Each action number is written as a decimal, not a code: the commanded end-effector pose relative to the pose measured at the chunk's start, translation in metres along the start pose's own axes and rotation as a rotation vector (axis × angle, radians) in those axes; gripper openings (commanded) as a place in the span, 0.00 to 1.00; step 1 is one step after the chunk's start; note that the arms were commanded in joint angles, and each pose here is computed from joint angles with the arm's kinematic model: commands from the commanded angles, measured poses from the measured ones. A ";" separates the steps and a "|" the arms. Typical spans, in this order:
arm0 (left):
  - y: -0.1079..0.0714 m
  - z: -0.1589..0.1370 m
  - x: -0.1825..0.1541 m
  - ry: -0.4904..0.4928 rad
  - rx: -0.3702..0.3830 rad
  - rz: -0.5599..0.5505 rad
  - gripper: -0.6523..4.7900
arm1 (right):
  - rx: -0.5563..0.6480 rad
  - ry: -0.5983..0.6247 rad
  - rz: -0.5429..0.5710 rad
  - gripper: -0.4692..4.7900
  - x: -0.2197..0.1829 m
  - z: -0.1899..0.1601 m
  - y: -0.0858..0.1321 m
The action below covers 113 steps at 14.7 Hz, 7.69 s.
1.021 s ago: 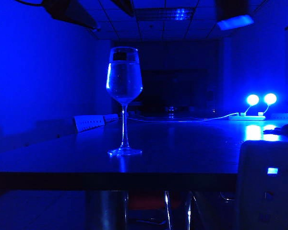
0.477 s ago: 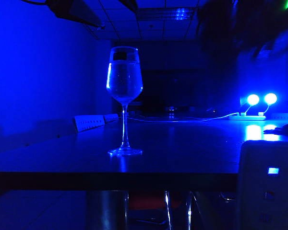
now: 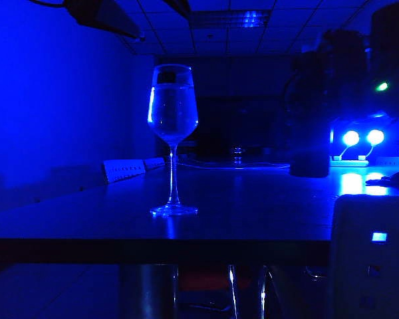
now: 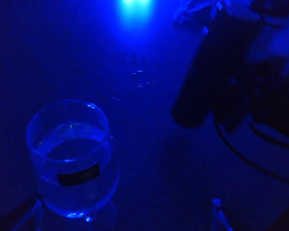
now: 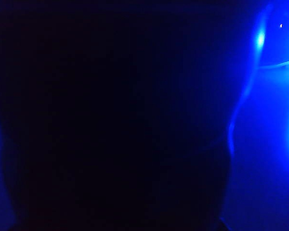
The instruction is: Pick up the black thermos cup, pour some water from it into the stemmed glass, and then put the thermos cup back on the table.
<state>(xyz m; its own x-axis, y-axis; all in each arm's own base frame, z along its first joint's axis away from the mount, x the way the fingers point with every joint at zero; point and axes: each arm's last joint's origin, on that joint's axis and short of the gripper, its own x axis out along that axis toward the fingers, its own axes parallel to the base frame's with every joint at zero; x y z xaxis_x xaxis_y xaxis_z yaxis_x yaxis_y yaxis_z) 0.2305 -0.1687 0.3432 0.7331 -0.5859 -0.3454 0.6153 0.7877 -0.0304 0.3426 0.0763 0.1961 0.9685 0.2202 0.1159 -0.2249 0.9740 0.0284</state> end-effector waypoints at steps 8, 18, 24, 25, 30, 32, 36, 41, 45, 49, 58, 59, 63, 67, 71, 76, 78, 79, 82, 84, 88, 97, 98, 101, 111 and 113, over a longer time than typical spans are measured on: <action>-0.001 -0.003 0.004 0.017 0.005 -0.008 1.00 | -0.133 0.013 0.045 0.33 0.037 -0.015 -0.022; -0.001 -0.007 0.005 0.054 0.004 -0.007 1.00 | -0.106 0.003 0.046 0.33 0.040 -0.050 -0.023; -0.001 -0.007 0.005 0.054 0.004 -0.007 1.00 | -0.053 -0.010 0.045 0.92 0.039 -0.048 -0.023; -0.001 -0.006 0.005 0.054 0.004 -0.007 1.00 | -0.054 -0.018 0.045 1.00 0.039 -0.046 -0.023; -0.001 -0.005 0.002 0.046 0.007 -0.004 1.00 | -0.059 -0.045 0.046 1.00 0.023 -0.032 -0.021; -0.001 -0.002 -0.007 0.031 0.008 0.005 1.00 | -0.060 -0.045 0.045 1.00 0.005 -0.022 -0.020; -0.002 0.013 -0.064 -0.053 0.033 0.052 1.00 | -0.052 0.013 0.111 1.00 -0.055 0.031 -0.012; -0.005 0.010 -0.176 -0.210 0.027 0.117 1.00 | -0.074 -0.133 0.180 1.00 -0.165 0.150 0.002; -0.008 -0.014 -0.254 -0.349 -0.068 0.085 1.00 | -0.075 -0.203 0.171 0.88 -0.260 0.172 0.008; -0.009 -0.035 -0.282 -0.347 -0.075 0.087 1.00 | -0.058 -0.098 0.184 0.88 -0.287 0.169 0.011; -0.010 -0.088 -0.226 0.016 -0.131 -0.051 1.00 | -0.026 0.034 0.253 0.88 -0.299 0.152 0.013; -0.010 -0.092 -0.219 0.002 -0.135 -0.069 1.00 | -0.017 0.079 0.270 0.88 -0.301 0.146 0.013; -0.009 -0.125 -0.169 -0.063 -0.151 -0.112 1.00 | 0.002 0.136 0.300 0.88 -0.295 0.112 0.012; -0.006 -0.168 -0.128 -0.090 -0.149 -0.121 0.51 | 0.140 0.142 0.286 0.44 -0.272 0.068 0.009; -0.002 -0.203 -0.107 -0.105 -0.153 -0.045 0.11 | 0.158 0.188 0.278 0.08 -0.260 0.022 0.007; -0.001 -0.228 -0.096 -0.126 -0.143 -0.014 0.11 | 0.155 0.226 0.150 0.08 -0.257 -0.007 0.002; 0.000 -0.241 -0.092 -0.117 -0.148 -0.016 0.11 | 0.151 0.233 0.127 0.08 -0.256 -0.010 0.001; 0.000 -0.247 -0.091 -0.091 -0.154 -0.013 0.11 | 0.152 0.246 0.121 0.08 -0.256 -0.013 0.001; 0.000 -0.249 -0.091 -0.068 -0.155 -0.020 0.16 | 0.162 0.302 0.115 0.08 -0.258 -0.019 0.001; 0.000 -0.249 -0.091 -0.068 -0.152 -0.019 0.17 | 0.162 0.299 0.115 0.08 -0.258 -0.018 0.001; 0.001 -0.247 -0.093 -0.092 -0.155 -0.009 0.17 | 0.161 0.297 0.115 0.08 -0.258 -0.018 0.001; 0.059 -0.234 -0.139 -0.443 -0.217 0.547 0.17 | 0.158 0.238 -0.053 0.08 -0.259 -0.014 -0.016; 0.059 -0.235 -0.139 -0.439 -0.220 0.552 0.17 | 0.158 0.238 -0.064 0.08 -0.260 -0.014 -0.017; 0.059 -0.235 -0.139 -0.436 -0.220 0.543 0.17 | 0.157 0.230 -0.134 0.08 -0.261 -0.013 -0.023; 0.064 -0.235 -0.143 -0.467 -0.248 0.775 0.17 | 0.130 0.194 -0.222 0.08 -0.261 -0.010 -0.025; 0.064 -0.235 -0.143 -0.467 -0.248 0.775 0.17 | 0.130 0.194 -0.222 0.08 -0.261 -0.010 -0.025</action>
<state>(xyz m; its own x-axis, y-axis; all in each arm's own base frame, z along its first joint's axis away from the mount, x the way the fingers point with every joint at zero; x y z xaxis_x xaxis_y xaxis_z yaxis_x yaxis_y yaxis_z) 0.0969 0.0104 0.1698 0.9892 0.1398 0.0448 -0.1302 0.9762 -0.1733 0.0966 -0.0051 0.1543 0.9933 0.0234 -0.1133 -0.0047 0.9866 0.1630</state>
